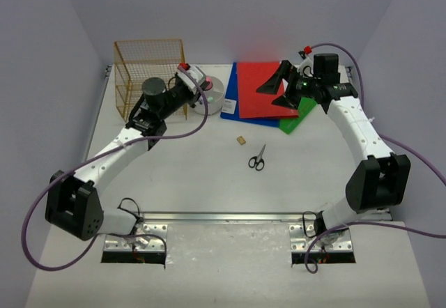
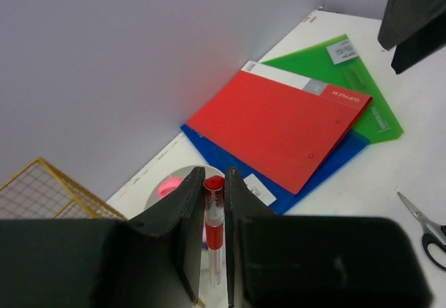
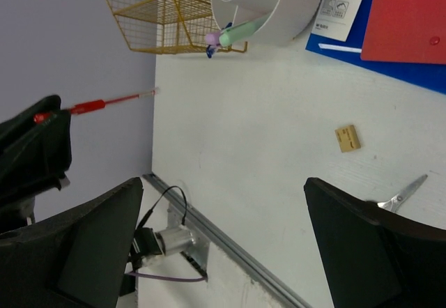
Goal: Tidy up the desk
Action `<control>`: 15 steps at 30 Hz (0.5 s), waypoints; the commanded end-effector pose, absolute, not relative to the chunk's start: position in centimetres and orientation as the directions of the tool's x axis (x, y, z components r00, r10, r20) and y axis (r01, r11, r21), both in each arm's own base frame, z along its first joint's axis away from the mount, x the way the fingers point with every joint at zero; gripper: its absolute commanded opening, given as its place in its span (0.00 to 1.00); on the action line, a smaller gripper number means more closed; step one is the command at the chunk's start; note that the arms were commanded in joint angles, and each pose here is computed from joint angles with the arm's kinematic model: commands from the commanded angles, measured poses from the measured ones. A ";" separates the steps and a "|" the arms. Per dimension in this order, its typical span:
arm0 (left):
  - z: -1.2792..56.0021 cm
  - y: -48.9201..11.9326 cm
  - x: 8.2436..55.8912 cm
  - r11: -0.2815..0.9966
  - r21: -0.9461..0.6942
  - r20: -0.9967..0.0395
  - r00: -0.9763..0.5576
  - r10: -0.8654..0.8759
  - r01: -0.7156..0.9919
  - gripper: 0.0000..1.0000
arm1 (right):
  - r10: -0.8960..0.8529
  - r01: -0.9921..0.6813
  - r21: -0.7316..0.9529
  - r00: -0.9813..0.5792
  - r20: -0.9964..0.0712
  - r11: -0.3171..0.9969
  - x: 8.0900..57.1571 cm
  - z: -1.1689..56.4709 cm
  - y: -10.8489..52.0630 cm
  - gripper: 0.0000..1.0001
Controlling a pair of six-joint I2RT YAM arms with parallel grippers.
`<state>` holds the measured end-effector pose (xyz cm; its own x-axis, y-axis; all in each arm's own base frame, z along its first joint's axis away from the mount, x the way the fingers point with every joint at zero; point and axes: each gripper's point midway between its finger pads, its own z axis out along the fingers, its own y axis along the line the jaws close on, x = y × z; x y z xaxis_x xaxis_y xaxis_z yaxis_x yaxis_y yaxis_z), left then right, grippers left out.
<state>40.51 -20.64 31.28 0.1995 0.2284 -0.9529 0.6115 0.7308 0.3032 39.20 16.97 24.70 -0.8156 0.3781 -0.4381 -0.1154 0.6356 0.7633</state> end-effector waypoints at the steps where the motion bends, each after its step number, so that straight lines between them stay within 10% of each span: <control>1: 33.0 -19.4 44.2 0.738 0.248 -0.962 0.249 0.113 0.627 0.00 | 0.392 -0.098 0.768 -0.814 -0.428 0.633 39.6 23.5 17.0 0.99; 15: 29.2 -17.9 49.3 0.646 0.273 -0.950 0.304 0.066 0.713 0.00 | 0.391 -0.046 0.771 -0.841 -0.373 0.636 39.2 20.8 16.5 0.99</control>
<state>49.40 -16.83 25.04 0.1560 0.1255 -0.9797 0.6690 0.7163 0.1983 38.71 16.80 21.17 -0.8495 0.3867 -0.3589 -0.0366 0.6356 0.7712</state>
